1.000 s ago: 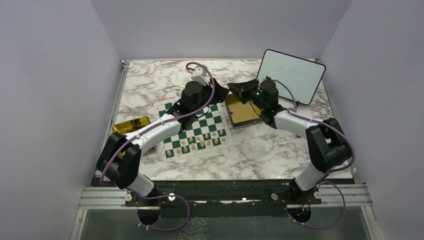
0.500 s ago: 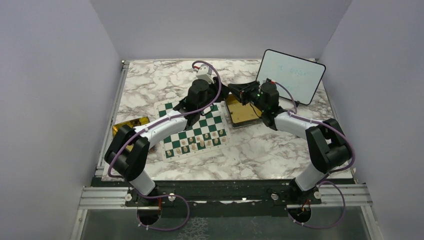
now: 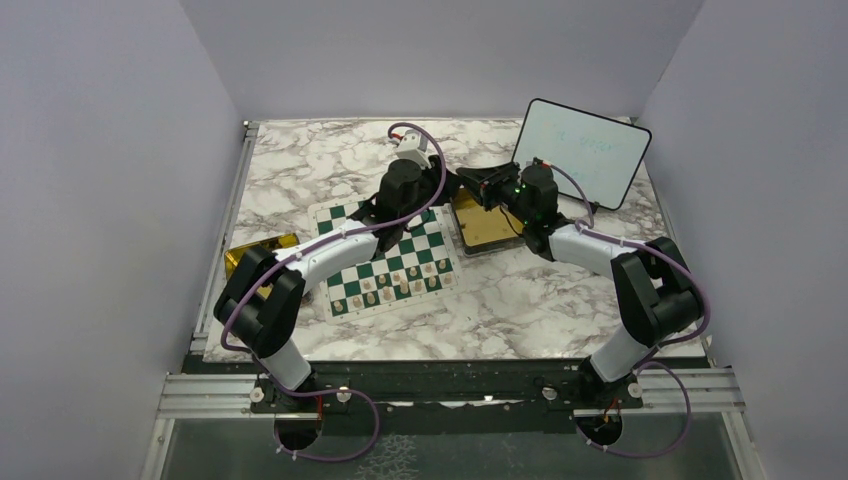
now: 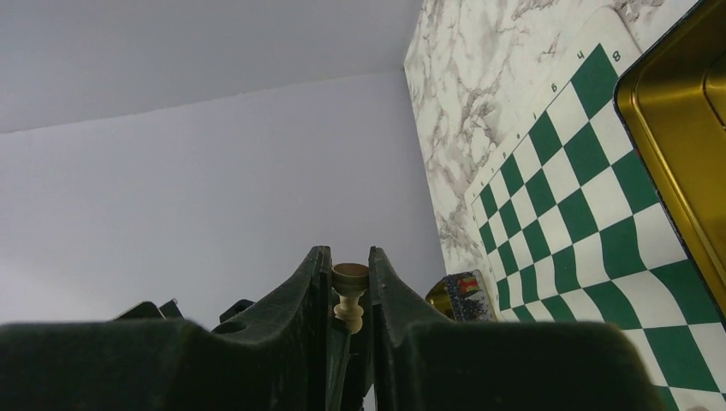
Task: Set up the chess pieces on the board
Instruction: Place the chess piece on the chessboard.
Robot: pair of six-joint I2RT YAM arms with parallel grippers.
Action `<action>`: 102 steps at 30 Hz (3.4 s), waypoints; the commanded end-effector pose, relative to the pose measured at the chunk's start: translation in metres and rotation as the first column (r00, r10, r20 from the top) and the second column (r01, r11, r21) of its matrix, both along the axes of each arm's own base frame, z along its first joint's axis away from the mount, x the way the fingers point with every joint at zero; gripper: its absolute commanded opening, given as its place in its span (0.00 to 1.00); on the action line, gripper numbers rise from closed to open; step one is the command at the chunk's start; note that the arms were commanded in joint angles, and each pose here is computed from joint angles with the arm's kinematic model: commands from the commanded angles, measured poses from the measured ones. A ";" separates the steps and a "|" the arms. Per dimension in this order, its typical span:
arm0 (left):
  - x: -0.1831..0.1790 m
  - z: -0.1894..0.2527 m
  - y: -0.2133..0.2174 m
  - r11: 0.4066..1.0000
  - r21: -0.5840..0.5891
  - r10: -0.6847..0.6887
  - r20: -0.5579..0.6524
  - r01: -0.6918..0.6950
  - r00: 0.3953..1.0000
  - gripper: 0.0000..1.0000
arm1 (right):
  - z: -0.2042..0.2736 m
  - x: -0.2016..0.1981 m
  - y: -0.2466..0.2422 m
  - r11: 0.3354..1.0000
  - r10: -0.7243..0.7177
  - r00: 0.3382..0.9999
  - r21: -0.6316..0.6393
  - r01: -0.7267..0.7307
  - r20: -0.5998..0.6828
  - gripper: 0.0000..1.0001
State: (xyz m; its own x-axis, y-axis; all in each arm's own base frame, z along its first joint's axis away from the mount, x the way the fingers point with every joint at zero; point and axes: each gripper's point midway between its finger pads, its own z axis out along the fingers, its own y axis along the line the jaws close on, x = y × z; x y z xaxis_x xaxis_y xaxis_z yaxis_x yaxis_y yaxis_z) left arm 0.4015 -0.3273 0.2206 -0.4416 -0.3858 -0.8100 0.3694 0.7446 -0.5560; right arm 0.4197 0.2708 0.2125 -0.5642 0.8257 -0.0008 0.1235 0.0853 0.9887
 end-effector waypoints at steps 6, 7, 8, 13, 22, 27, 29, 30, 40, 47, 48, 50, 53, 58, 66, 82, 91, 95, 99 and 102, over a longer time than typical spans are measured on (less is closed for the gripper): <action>0.004 0.015 -0.007 1.000 -0.022 -0.010 0.043 0.011 0.999 0.23 | 0.014 0.000 0.000 1.000 -0.014 0.999 0.021 0.013 0.042 0.13; 0.004 0.016 -0.008 1.000 -0.023 -0.012 0.044 0.013 0.999 0.19 | 0.014 0.000 -0.001 1.000 -0.014 0.999 0.020 0.014 0.042 0.13; 0.003 0.017 -0.008 1.000 -0.024 -0.015 0.046 0.017 0.999 0.16 | 0.015 0.000 -0.001 1.000 -0.016 0.999 0.019 0.015 0.043 0.13; 0.003 0.026 -0.006 1.000 -0.016 -0.016 0.073 0.017 0.997 0.00 | 0.010 -0.004 0.000 1.000 -0.003 0.999 0.010 0.002 0.039 0.13; 0.001 0.027 0.002 1.000 0.010 -0.024 0.088 0.023 0.996 0.00 | -0.002 -0.016 -0.004 1.000 0.015 0.999 -0.023 -0.014 0.042 0.15; -0.003 0.032 0.003 0.998 0.018 -0.062 0.082 0.061 0.995 0.00 | 0.001 -0.020 -0.004 0.999 0.030 0.997 -0.047 -0.026 0.069 0.19; -0.009 0.034 0.002 0.995 0.020 -0.097 0.075 0.095 0.992 0.00 | 0.004 -0.022 -0.005 0.998 0.033 0.996 -0.057 -0.028 0.085 0.22; -0.010 0.034 0.003 0.994 0.023 -0.106 0.072 0.105 0.992 0.00 | 0.006 -0.023 -0.005 0.998 0.036 0.995 -0.063 -0.030 0.096 0.24; -0.048 0.023 0.025 0.958 0.177 -0.213 -0.078 0.224 0.974 0.00 | 0.009 -0.044 -0.022 0.977 0.050 0.983 -0.214 -0.011 0.179 0.51; -0.081 0.016 0.080 0.904 0.342 -0.185 -0.228 0.257 0.956 0.00 | 0.005 -0.076 -0.028 0.890 0.224 0.931 -0.450 -0.075 0.289 0.70; -0.085 0.014 0.091 0.899 0.356 -0.170 -0.252 0.255 0.953 0.00 | 0.002 -0.082 -0.029 0.873 0.252 0.922 -0.480 -0.085 0.295 0.72; -0.094 0.006 0.115 0.897 0.370 -0.123 -0.318 0.243 0.940 0.00 | -0.003 -0.092 -0.032 0.842 0.298 0.905 -0.530 -0.099 0.304 0.74; -0.108 -0.004 0.146 0.896 0.385 -0.057 -0.395 0.221 0.917 0.00 | -0.006 -0.105 -0.037 0.794 0.355 0.879 -0.599 -0.104 0.319 0.99; -0.131 -0.036 0.178 0.886 0.418 0.064 -0.538 0.200 0.840 0.00 | -0.004 -0.118 -0.050 0.734 0.390 0.861 -0.675 -0.075 0.327 1.00; -0.150 -0.079 0.196 0.876 0.436 0.174 -0.682 0.205 0.711 0.00 | -0.020 -0.130 -0.051 0.713 0.429 0.852 -0.692 -0.115 0.300 1.00; -0.167 -0.137 0.228 0.818 0.491 0.269 -0.787 0.299 0.555 0.00 | -0.013 -0.132 -0.053 0.712 0.427 0.844 -0.696 -0.093 0.324 1.00; -0.170 -0.157 0.236 0.843 0.437 0.237 -0.825 0.314 0.512 0.00 | -0.013 -0.133 -0.057 0.706 0.421 0.847 -0.703 -0.081 0.325 1.00; -0.168 -0.163 0.230 0.850 0.406 0.206 -0.841 0.335 0.500 0.00 | -0.013 -0.133 -0.056 0.711 0.418 0.846 -0.699 -0.078 0.331 1.00; -0.166 -0.168 0.230 0.847 0.403 0.202 -0.848 0.346 0.491 0.00 | -0.012 -0.132 -0.055 0.711 0.421 0.844 -0.699 -0.080 0.331 1.00; -0.165 -0.171 0.228 0.849 0.393 0.194 -0.853 0.353 0.484 0.00 | -0.012 -0.132 -0.056 0.709 0.419 0.845 -0.702 -0.076 0.332 1.00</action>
State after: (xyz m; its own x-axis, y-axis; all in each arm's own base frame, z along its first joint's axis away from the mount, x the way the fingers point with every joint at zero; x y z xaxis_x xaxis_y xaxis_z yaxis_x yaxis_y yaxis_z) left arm 0.2321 -0.0937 0.0512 -0.9981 -0.0347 -0.0501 -0.0255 0.9843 -0.1747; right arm 0.2895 0.2138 0.1951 -0.5527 0.3581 -0.7525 -0.4057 0.6731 0.6183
